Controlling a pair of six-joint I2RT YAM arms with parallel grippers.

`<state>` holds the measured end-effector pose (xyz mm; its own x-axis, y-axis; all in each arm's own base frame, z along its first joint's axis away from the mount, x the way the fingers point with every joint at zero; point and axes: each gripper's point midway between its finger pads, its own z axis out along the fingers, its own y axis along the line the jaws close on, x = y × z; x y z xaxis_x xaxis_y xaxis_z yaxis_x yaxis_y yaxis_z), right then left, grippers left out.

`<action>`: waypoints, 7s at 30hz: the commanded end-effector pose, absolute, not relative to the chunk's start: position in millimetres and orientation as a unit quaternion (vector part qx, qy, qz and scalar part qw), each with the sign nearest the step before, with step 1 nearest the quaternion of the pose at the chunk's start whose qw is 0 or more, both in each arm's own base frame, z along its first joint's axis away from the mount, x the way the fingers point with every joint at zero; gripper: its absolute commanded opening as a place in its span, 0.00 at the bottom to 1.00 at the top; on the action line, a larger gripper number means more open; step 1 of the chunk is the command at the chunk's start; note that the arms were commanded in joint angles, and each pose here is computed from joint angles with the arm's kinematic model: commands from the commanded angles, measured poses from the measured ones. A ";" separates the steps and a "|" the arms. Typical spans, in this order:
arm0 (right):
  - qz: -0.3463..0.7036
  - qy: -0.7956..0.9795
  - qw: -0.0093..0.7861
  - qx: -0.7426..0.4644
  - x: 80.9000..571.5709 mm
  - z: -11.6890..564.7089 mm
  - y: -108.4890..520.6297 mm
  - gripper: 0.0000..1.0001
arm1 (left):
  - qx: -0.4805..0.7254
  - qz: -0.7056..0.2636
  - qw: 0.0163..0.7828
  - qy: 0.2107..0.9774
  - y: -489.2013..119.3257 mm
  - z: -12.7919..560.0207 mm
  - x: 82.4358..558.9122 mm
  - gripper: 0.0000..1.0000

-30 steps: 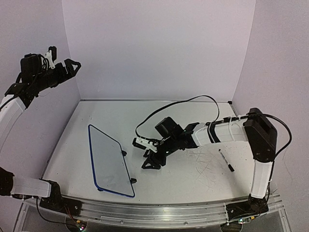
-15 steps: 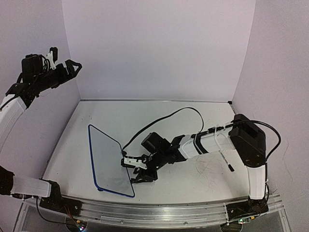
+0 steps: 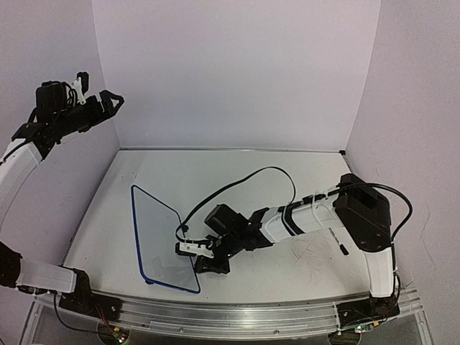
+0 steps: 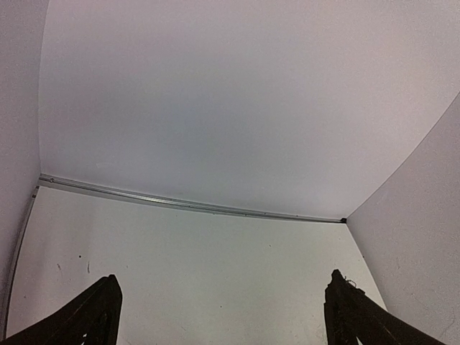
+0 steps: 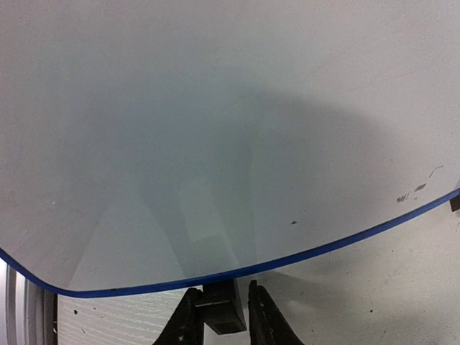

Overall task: Write a sentence on the whiteboard
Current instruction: Move the whiteboard to the center of the board, then adjust the whiteboard at the center of the board.

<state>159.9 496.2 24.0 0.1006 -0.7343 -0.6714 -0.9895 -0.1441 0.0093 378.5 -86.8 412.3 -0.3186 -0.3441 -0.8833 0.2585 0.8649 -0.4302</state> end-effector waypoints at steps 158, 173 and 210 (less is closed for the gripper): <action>0.055 0.915 0.380 -0.127 277.0 22.5 274.3 0.00 | 0.034 -0.340 0.466 0.816 -193.2 322.7 402.0 0.96; 0.087 0.904 0.398 -0.132 259.5 52.4 276.7 0.60 | 0.048 -0.358 0.453 0.815 -202.4 315.9 393.8 0.98; -0.043 0.885 0.455 0.085 349.7 195.7 92.4 0.98 | 0.004 -0.096 0.279 0.955 -216.7 101.9 249.4 0.91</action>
<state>354.3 101.1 185.9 -0.5977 0.1127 -0.7938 0.1672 0.9858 0.0140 237.3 -231.9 104.4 -0.8502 -0.0502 -0.5240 0.0968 0.9636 -0.2494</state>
